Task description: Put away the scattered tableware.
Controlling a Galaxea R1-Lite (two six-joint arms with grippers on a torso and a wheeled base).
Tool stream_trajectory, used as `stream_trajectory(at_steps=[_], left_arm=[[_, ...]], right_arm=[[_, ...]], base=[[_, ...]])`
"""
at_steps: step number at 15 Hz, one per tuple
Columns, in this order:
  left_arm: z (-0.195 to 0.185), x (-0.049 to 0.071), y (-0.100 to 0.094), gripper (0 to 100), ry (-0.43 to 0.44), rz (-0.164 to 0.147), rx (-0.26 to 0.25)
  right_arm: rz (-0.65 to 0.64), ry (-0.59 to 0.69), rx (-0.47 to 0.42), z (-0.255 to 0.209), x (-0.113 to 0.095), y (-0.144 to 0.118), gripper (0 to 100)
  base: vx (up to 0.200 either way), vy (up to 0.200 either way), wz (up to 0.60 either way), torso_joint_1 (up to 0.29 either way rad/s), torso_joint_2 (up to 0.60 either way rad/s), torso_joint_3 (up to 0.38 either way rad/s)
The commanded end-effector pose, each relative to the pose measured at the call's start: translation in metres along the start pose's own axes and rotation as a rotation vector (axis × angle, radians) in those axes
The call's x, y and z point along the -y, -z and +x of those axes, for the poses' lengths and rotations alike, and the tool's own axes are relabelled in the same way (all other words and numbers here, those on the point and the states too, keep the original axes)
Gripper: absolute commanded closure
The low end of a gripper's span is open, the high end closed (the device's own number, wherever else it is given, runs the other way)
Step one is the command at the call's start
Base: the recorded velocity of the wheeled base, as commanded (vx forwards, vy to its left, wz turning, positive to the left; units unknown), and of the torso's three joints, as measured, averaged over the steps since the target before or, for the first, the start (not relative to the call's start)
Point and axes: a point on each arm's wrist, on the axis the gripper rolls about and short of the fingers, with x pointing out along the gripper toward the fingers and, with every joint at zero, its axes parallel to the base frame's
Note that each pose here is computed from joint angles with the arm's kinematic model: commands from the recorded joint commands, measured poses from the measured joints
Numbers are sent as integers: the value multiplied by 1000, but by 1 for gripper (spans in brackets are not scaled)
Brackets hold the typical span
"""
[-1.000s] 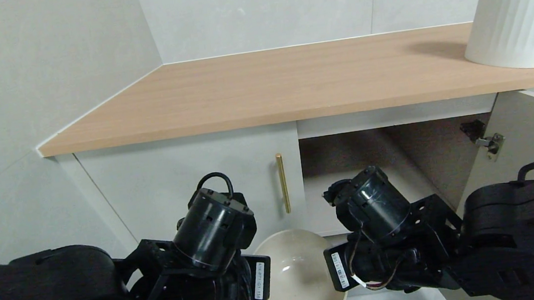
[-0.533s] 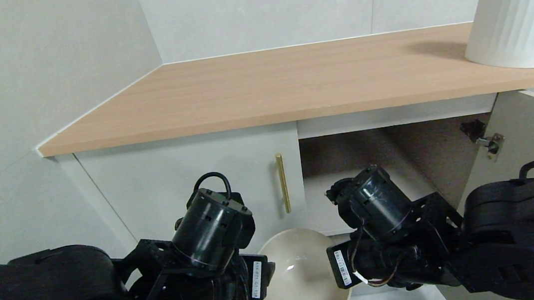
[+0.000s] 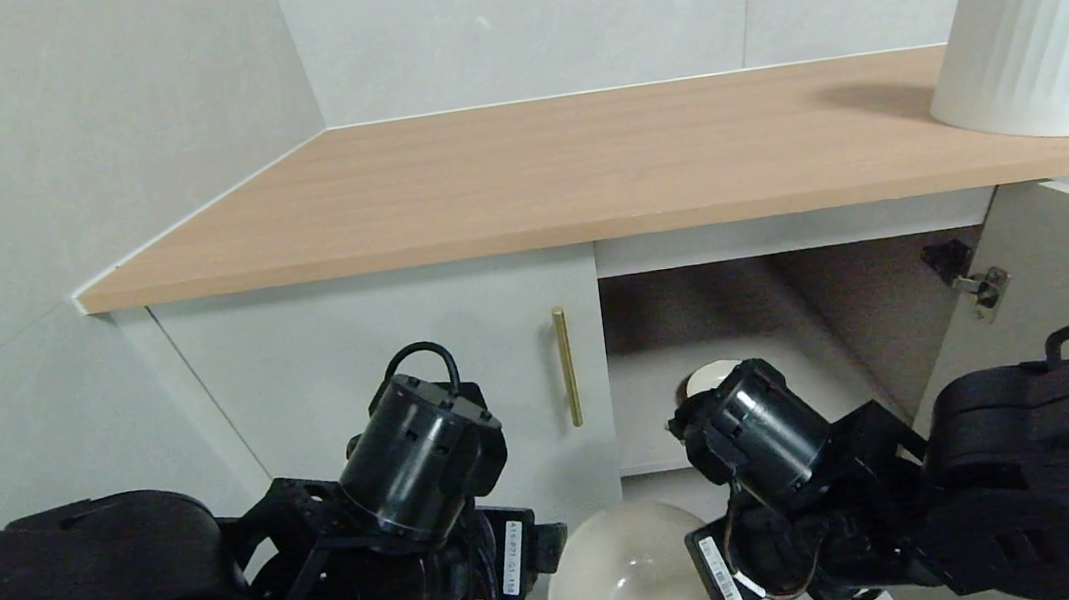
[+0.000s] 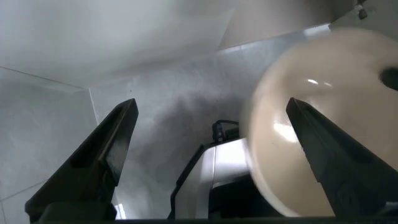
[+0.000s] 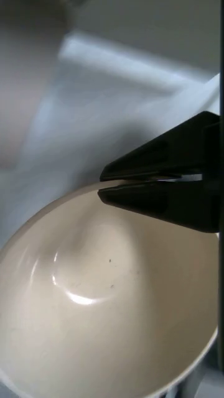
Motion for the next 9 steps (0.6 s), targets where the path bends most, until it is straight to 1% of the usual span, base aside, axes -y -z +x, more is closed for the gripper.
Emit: stream_trajectory(at_steps=[1,4,5,7,9], left_arm=[[-2,0,-1,0,2,-2,5],[-6,-1,-2,0,9,-7,18],[-7,-1,-3,0,10,-8,20],[-11,-2,-4,0,16,-12,31],[-11,-2,-4,0,16,-13,32]], right_arm=[[23,32,-14,3,12,-3,100],[117,106,-25,12,47,-12,100],[150,121,-14,14,56,-16,100],[240,159,11,25,80,-25,100],[365,172,79,42,95,-33,100]], base=[[0,0,0,0,0,0],[0,0,0,0,0,0],[0,0,0,0,0,0],[0,0,0,0,0,0],[0,0,0,0,0,0]])
